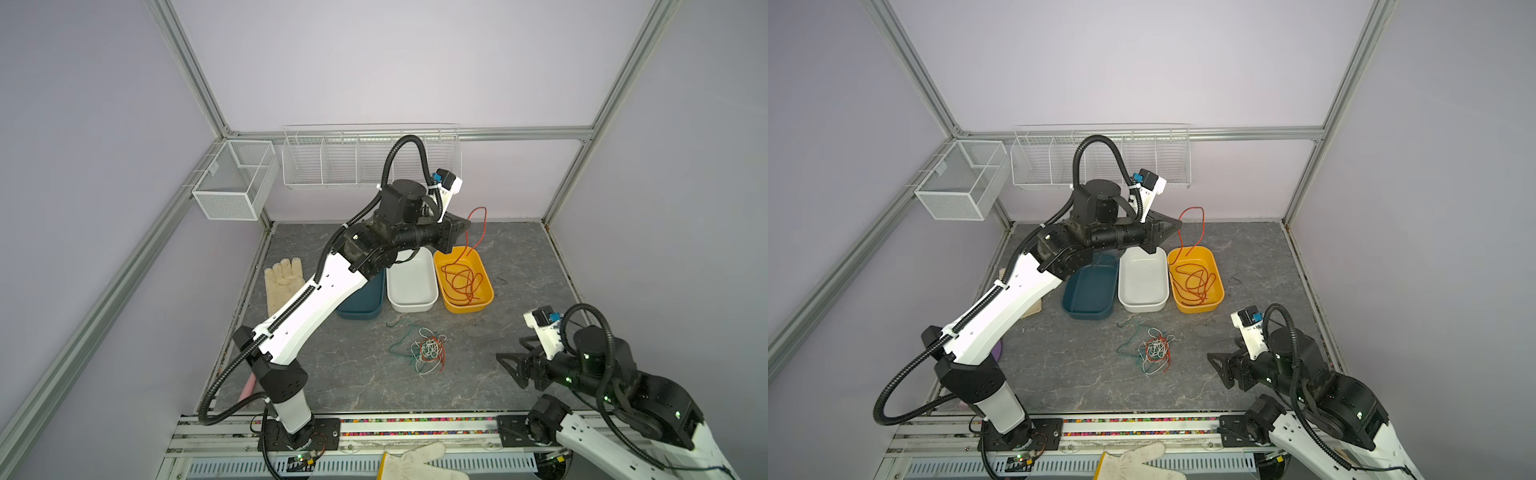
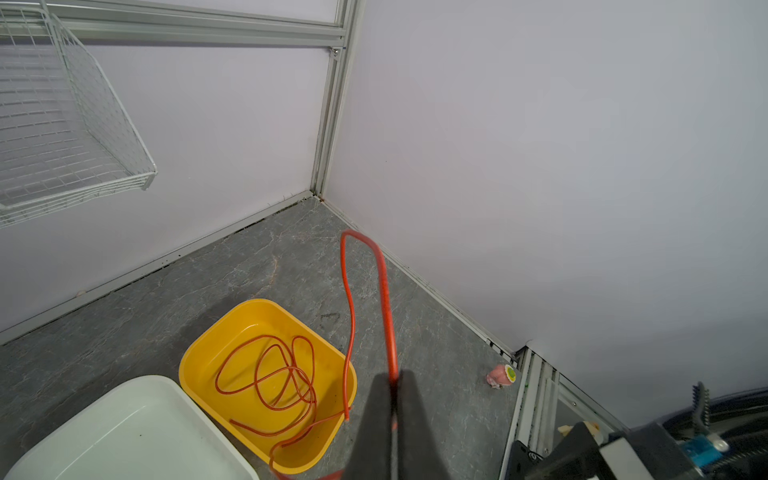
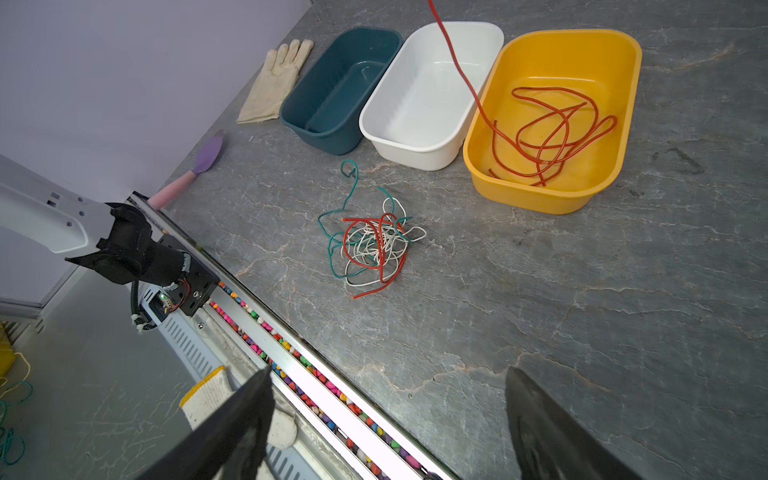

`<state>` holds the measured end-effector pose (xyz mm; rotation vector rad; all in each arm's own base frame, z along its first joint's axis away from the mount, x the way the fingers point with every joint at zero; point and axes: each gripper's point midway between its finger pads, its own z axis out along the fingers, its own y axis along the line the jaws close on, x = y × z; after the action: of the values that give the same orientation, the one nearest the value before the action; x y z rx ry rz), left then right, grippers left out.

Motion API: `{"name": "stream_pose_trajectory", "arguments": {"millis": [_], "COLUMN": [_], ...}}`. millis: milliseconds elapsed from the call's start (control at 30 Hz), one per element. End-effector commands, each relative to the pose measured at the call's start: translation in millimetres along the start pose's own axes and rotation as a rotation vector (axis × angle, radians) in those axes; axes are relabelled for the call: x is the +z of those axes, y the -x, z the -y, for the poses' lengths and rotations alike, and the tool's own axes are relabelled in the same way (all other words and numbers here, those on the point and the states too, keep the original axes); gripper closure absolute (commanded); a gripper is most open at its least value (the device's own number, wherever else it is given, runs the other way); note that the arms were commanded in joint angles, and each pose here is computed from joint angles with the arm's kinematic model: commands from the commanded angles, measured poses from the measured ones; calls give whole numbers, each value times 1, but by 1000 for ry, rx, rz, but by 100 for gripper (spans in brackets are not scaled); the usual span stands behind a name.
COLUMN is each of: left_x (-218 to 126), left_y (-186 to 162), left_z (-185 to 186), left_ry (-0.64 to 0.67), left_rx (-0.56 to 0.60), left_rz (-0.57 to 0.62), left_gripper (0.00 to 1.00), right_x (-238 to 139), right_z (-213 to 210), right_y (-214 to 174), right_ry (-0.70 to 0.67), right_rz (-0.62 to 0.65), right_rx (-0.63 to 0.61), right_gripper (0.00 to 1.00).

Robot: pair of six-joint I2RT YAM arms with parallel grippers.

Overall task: Untangle the cables
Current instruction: 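Lift the red wire with the left gripper and swing it over the yellow tub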

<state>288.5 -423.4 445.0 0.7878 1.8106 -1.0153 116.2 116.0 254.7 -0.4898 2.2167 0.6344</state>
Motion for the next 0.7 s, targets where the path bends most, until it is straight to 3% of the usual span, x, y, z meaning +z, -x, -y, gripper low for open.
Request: {"name": "stream_pose_trajectory", "arguments": {"millis": [0, 667], "left_x": [9, 91], "left_y": [-3, -70], "left_z": [-8, -58], "left_ry": [5, 77], "left_rx": [22, -5], "left_rz": [-28, -192], "left_gripper": [100, 100], "right_x": [3, 3], "right_z": [2, 3], "right_y": [0, -2], "right_ry": [-9, -8], "right_rz": [5, 15], "right_rx": [-17, -18], "right_gripper": [12, 12]}}
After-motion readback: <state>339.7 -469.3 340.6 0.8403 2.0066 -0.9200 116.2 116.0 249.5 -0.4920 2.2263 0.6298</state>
